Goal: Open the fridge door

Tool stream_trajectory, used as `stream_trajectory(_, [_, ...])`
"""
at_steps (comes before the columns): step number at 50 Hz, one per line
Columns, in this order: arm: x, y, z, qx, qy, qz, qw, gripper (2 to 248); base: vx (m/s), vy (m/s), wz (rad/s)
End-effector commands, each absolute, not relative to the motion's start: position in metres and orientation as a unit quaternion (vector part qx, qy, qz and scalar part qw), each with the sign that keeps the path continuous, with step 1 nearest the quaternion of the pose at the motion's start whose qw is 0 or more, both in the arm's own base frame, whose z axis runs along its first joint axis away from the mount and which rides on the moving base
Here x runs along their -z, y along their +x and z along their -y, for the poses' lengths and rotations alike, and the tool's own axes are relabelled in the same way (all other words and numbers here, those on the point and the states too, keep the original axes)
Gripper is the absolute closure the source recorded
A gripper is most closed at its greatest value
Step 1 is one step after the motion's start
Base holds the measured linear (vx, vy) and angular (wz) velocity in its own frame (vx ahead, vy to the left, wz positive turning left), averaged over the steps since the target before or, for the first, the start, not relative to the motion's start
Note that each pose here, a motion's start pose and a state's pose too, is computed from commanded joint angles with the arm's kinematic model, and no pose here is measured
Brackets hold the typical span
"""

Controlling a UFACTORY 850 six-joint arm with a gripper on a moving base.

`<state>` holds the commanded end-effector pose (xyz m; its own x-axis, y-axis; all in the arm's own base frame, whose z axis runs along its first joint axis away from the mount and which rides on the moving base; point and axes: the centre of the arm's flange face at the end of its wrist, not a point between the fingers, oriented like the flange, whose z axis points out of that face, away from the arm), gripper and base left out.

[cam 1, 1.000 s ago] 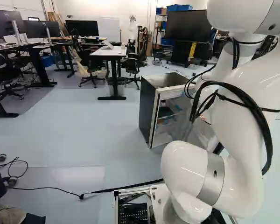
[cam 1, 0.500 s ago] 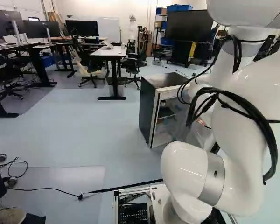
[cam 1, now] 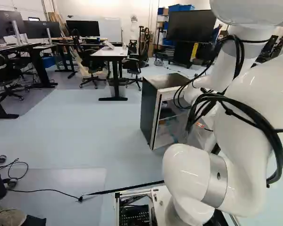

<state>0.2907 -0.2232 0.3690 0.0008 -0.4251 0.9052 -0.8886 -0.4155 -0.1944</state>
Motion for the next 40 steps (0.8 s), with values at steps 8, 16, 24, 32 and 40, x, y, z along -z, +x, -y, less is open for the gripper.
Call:
stream_trajectory(8, [-0.369,0.291,0.223,-0.51,0.671,0.489,0.227,3,0.0,0.0,0.0])
stream_trajectory(16, [-0.369,0.292,0.219,-0.512,0.675,0.483,0.224,3,0.0,0.0,0.0])
stream_trajectory(24, [-0.37,0.294,0.213,-0.515,0.682,0.471,0.219,3,0.0,0.0,0.0])
stream_trajectory(32, [-0.37,0.296,0.204,-0.52,0.692,0.455,0.211,3,0.0,0.0,0.0])
stream_trajectory(40, [-0.371,0.298,0.193,-0.526,0.704,0.433,0.2,3,0.0,0.0,0.0])
